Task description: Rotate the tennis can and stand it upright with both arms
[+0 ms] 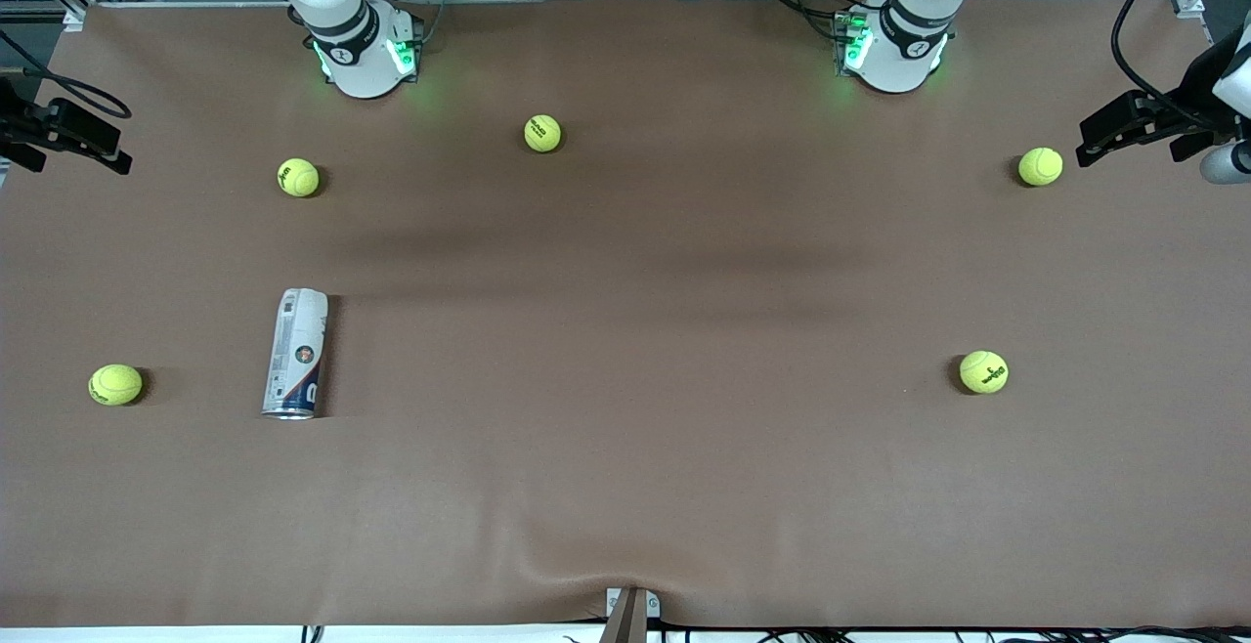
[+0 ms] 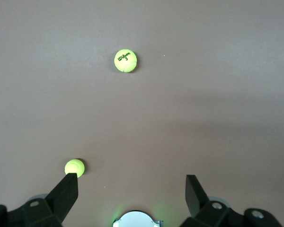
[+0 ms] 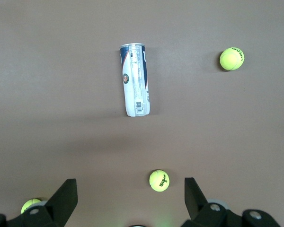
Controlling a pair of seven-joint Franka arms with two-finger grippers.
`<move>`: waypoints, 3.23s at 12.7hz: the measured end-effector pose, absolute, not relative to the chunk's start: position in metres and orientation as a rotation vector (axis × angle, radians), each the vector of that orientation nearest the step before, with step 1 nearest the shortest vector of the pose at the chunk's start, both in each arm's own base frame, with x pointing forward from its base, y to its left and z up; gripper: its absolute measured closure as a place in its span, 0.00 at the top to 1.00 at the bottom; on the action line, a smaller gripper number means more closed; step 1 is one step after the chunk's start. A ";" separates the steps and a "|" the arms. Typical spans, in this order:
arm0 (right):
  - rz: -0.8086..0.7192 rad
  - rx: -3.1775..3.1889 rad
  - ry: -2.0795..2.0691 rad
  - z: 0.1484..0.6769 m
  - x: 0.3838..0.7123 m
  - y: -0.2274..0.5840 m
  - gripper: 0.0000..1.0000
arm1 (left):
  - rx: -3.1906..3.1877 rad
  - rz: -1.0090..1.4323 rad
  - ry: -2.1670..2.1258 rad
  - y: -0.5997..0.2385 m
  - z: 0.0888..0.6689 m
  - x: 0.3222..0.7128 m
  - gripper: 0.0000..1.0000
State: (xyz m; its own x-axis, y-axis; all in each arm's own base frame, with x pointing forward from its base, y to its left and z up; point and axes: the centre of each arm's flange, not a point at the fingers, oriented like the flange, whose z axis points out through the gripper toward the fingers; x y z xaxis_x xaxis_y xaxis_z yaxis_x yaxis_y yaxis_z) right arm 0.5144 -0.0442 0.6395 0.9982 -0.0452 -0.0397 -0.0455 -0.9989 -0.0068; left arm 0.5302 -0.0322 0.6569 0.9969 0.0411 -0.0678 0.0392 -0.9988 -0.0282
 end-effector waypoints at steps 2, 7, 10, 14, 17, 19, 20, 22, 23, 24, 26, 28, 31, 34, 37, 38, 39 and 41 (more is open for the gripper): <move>0.062 -3.133 0.071 0.639 0.515 -0.044 1.00 | -3.112 0.107 -0.063 -0.032 0.657 0.530 1.00; 0.083 -3.131 0.092 0.628 0.521 -0.053 1.00 | -3.112 0.109 -0.064 -0.031 0.656 0.531 1.00; 0.132 -3.134 0.081 0.561 0.567 -0.053 1.00 | -3.113 0.112 -0.065 -0.031 0.655 0.532 1.00; 0.294 -3.124 -0.009 0.409 0.627 -0.051 1.00 | -3.113 0.115 -0.065 -0.031 0.654 0.533 1.00; 0.303 -3.121 -0.124 0.309 0.652 -0.035 1.00 | -3.113 0.121 -0.064 -0.031 0.651 0.534 1.00; 0.319 -3.112 -0.211 0.264 0.656 -0.031 1.00 | -3.114 0.125 -0.064 -0.031 0.649 0.536 1.00; 0.334 -3.107 -0.230 0.247 0.656 -0.031 1.00 | -3.114 0.126 -0.064 -0.031 0.648 0.537 1.00; 0.355 -3.101 -0.245 0.220 0.656 -0.031 1.00 | -3.114 0.127 -0.064 -0.031 0.648 0.537 1.00; 0.363 -3.099 -0.245 0.211 0.655 -0.031 1.00 | -3.114 0.127 -0.064 -0.031 0.647 0.537 1.00; 0.374 -3.097 -0.244 0.205 0.654 -0.032 1.00 | -3.114 0.128 -0.064 -0.031 0.647 0.537 1.00; 0.407 -3.091 -0.239 0.191 0.651 -0.033 1.00 | -3.114 0.133 -0.064 -0.031 0.646 0.538 1.00; 0.446 -3.083 -0.235 0.176 0.646 -0.034 0.96 | -3.114 0.133 -0.064 -0.031 0.644 0.539 1.00; 0.469 -3.076 -0.239 0.175 0.645 -0.033 0.70 | -3.115 0.133 -0.064 -0.031 0.644 0.540 1.00; 0.475 -3.066 -0.269 0.205 0.649 -0.022 0.63 | -3.115 0.132 -0.064 -0.031 0.644 0.540 1.00; 0.412 -3.068 -0.355 0.279 0.654 0.014 0.43 | -3.115 0.131 -0.063 -0.031 0.643 0.541 1.00; 0.397 -3.068 -0.395 0.303 0.652 0.031 0.43 | -3.115 0.133 -0.063 -0.031 0.642 0.541 1.00; 0.388 -3.067 -0.438 0.330 0.647 0.048 0.43 | -3.115 0.136 -0.062 -0.031 0.641 0.542 1.00; 0.358 -3.065 -0.504 0.384 0.637 0.075 0.43 | -3.116 0.142 -0.061 -0.031 0.639 0.543 1.00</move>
